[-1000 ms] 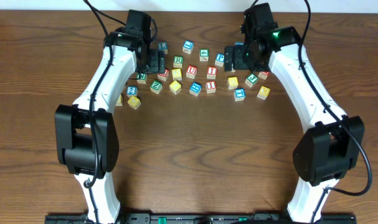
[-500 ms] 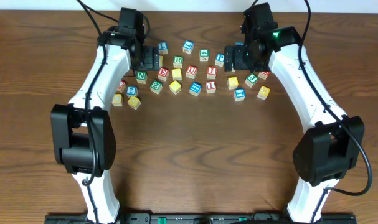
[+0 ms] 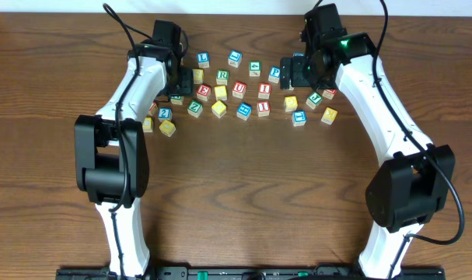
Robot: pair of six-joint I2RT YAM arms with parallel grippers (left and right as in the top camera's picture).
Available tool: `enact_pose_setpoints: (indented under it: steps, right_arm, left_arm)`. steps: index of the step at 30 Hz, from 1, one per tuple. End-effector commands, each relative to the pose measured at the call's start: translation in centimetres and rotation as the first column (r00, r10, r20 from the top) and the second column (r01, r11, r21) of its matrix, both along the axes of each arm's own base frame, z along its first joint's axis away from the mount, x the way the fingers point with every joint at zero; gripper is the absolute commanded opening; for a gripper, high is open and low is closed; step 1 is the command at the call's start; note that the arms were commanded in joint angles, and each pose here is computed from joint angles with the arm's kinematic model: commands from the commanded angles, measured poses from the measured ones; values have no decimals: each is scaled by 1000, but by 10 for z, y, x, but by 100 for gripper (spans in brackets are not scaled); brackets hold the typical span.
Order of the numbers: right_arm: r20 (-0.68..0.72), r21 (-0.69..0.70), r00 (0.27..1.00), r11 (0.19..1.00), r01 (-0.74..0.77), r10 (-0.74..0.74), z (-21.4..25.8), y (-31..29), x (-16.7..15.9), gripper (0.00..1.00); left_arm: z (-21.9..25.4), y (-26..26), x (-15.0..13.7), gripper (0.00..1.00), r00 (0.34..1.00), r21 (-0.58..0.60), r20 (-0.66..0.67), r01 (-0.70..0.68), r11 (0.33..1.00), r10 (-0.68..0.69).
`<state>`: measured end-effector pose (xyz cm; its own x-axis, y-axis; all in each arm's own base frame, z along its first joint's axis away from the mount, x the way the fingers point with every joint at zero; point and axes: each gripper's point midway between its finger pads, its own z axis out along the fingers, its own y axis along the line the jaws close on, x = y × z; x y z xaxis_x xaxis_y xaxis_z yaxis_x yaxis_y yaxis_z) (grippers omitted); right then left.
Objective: Spell out NEURIPS
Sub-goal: 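Lower the left gripper down around the green N block, then close the left gripper on the green N block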
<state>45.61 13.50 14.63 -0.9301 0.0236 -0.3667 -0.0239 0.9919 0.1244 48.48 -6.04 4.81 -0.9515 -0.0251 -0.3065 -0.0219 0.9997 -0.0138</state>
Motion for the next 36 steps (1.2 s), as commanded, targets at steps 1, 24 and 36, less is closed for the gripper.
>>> enact_pose_setpoints:
  steps: [1,24,36]
  right_arm:
    - [21,-2,1000,1000,3,-3,7,3,3,99]
    - [21,-2,1000,1000,3,-3,7,3,3,99]
    - [21,-2,1000,1000,2,-2,7,3,3,99]
  left_arm:
    - [-8,1,-1,61,1000,8,-17,4,1000,-4]
    - [-38,0,-2,52,998,11,-63,5,1000,-4]
    - [-38,0,-1,46,998,9,-61,1,1000,-1]
